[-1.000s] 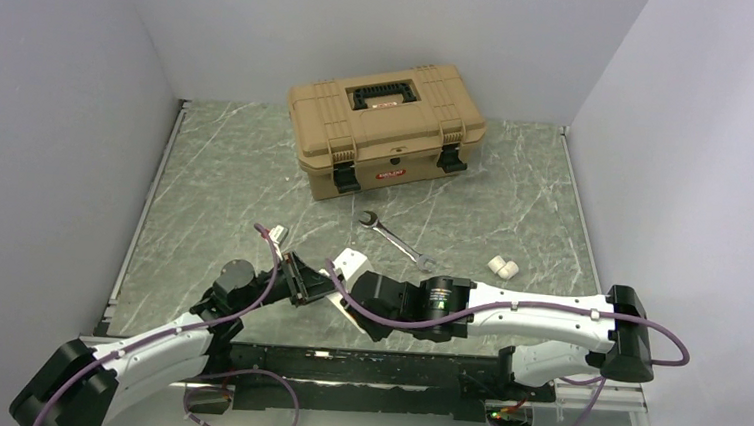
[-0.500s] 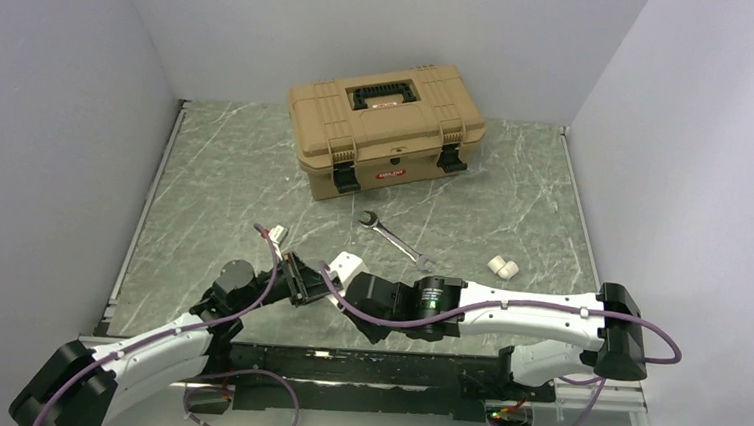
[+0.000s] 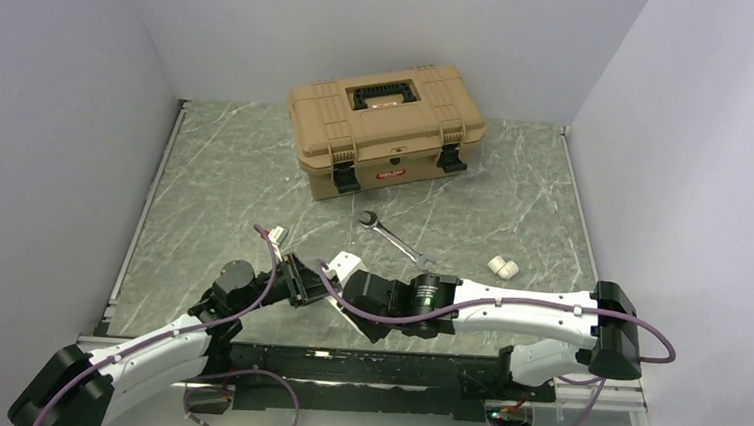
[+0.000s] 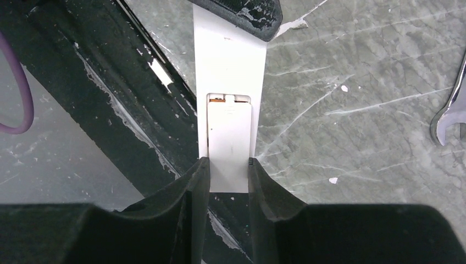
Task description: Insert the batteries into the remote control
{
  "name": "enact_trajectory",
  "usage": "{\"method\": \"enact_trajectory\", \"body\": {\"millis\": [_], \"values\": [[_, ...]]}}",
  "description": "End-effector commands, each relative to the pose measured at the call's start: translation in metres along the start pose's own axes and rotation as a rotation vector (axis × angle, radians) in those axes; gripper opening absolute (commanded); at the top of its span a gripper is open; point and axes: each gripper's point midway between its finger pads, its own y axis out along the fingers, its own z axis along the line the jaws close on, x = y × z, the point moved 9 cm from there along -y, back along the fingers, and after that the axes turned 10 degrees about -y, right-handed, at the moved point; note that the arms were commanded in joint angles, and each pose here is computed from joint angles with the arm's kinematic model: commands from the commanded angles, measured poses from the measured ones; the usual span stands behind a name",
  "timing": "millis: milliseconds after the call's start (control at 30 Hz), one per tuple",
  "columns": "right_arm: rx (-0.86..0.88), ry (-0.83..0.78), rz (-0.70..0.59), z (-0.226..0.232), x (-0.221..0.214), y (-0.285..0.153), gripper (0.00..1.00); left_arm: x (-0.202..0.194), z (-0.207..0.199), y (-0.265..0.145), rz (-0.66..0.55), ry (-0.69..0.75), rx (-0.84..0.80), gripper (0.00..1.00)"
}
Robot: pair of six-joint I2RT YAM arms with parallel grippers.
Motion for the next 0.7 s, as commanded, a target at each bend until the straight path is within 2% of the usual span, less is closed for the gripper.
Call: {"method": "enact_trajectory", "body": {"millis": [0,533,667], "values": [[0.006,0.001,-0.024,-0.0014,0.0129,-0.0073,0.32,-0.0037,0.0061,-0.0043,0.005,0.018,-0.017,0.01],[0.000,0.006,0.021,-0.0011,0.0172,0.0003,0.32,-0.0028,0.0078,-0.0051,-0.011,0.029,0.005,0.01],[0.002,0.007,0.021,-0.0010,0.0194,0.0024,0.35,-0.0031,0.0082,-0.0053,-0.007,0.029,0.005,0.01]]}}
